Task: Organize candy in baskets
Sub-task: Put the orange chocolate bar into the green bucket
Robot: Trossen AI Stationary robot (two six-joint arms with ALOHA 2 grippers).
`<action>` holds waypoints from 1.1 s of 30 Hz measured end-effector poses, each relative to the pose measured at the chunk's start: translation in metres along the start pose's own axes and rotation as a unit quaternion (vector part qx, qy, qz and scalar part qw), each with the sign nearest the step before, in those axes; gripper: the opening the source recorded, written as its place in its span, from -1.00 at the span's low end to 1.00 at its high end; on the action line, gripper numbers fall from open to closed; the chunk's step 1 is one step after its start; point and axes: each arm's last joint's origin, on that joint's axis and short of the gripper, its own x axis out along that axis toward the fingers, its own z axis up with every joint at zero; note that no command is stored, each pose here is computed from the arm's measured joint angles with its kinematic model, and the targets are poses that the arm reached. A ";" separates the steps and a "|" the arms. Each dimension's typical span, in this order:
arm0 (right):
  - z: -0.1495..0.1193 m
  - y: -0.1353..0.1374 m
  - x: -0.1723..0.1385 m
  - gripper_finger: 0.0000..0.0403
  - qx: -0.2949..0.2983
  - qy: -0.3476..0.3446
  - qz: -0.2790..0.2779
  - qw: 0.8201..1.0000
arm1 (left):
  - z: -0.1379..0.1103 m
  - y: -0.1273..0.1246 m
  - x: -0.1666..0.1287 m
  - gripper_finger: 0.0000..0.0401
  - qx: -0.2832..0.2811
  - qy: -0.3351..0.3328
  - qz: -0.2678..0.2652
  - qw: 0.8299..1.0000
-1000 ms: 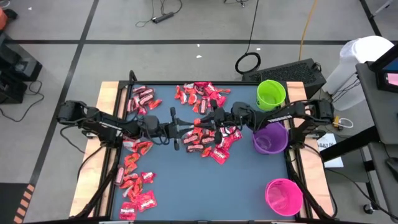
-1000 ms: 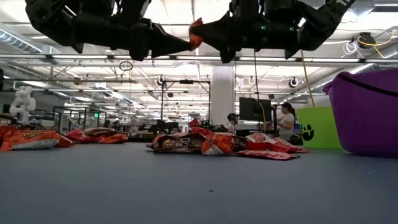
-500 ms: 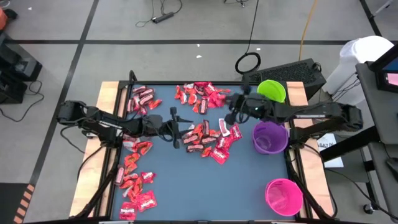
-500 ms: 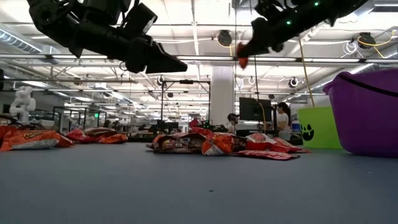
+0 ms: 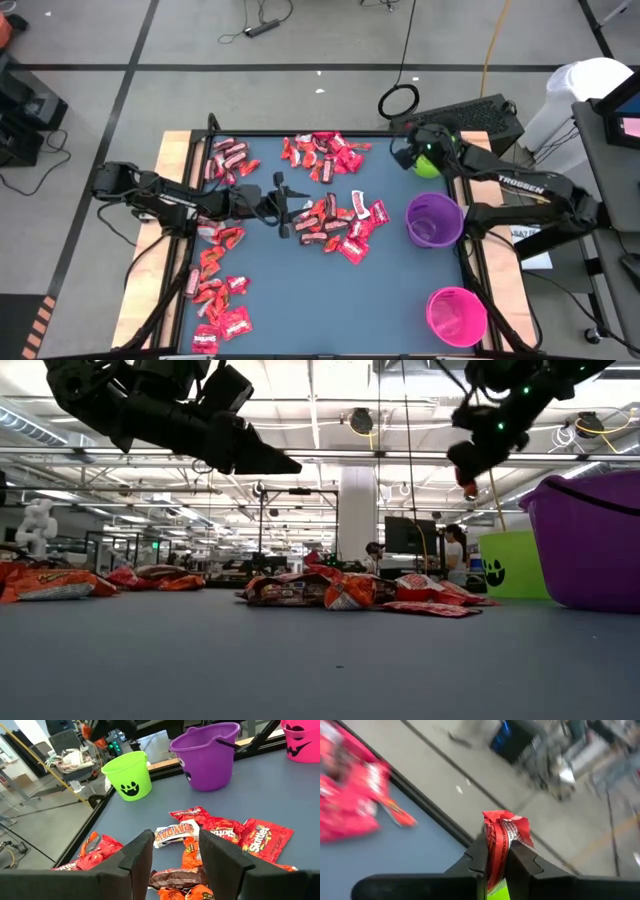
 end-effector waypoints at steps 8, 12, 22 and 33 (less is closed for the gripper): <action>-0.012 -0.018 0.027 -0.83 0.031 0.106 0.005 0.994 | 0.000 0.000 0.000 -0.17 0.000 0.000 0.000 1.000; -0.022 -0.016 0.040 -0.83 0.033 0.161 0.012 0.986 | 0.000 0.000 0.000 -0.17 0.000 0.000 0.000 1.000; -0.031 -0.015 0.055 -0.69 0.012 0.209 0.006 0.978 | 0.000 0.000 0.000 -0.17 0.000 0.001 0.000 1.000; 0.006 -0.021 0.026 0.01 0.037 0.145 0.088 0.985 | 0.000 0.000 0.000 -0.17 0.000 -0.003 0.001 1.000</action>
